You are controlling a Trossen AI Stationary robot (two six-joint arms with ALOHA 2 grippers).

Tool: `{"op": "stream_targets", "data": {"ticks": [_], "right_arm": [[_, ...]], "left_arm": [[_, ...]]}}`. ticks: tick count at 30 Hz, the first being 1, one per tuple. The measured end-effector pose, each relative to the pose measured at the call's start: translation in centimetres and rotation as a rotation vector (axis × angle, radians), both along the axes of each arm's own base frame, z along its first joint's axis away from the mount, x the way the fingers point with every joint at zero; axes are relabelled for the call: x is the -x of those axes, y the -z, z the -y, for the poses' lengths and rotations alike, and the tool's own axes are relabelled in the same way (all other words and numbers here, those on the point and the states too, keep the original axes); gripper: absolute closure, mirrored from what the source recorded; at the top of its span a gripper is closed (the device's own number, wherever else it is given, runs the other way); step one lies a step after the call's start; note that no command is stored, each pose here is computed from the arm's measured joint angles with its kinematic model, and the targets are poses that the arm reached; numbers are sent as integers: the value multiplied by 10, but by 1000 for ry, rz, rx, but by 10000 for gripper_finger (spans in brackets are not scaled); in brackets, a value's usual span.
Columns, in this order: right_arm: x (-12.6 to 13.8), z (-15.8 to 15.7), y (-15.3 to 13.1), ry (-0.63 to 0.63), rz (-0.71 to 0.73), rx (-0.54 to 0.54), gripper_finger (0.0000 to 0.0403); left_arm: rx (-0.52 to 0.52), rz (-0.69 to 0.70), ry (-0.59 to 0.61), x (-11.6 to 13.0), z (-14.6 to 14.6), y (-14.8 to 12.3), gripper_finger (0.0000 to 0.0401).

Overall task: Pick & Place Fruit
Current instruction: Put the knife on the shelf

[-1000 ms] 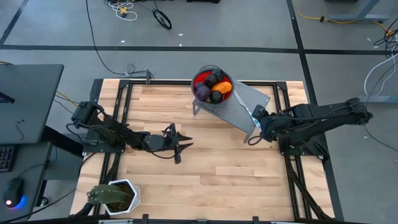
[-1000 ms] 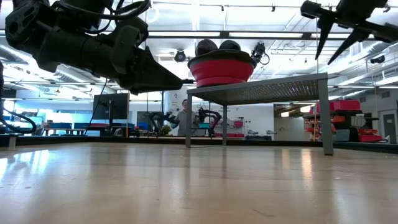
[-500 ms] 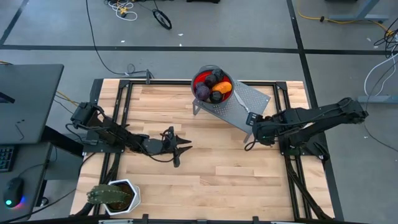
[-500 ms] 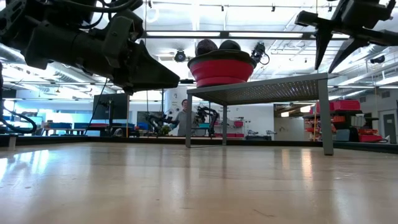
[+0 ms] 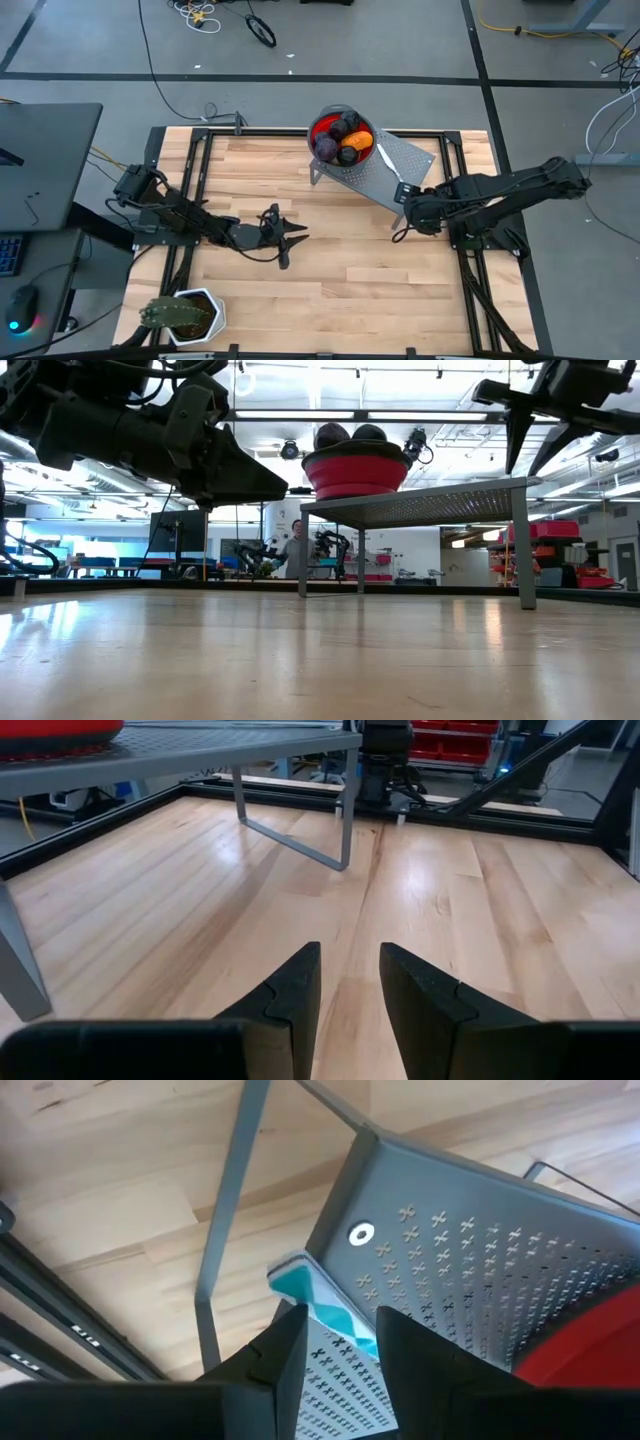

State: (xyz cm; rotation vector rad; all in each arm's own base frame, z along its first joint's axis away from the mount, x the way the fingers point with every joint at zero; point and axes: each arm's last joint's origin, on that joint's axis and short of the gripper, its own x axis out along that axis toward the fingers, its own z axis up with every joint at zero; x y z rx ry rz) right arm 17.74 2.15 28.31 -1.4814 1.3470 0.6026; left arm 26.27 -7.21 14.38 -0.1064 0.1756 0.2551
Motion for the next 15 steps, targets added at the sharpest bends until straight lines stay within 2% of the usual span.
{"op": "stream_targets", "data": {"ticks": [4,15], "right_arm": [[-6,-1,4,-1,-16,-4,271],[-14,-3,3,0,61,-13,271]], "left_arm": [[-4,-1,1,0,0,0,288],[-6,-7,1,0,0,1,288]]}}
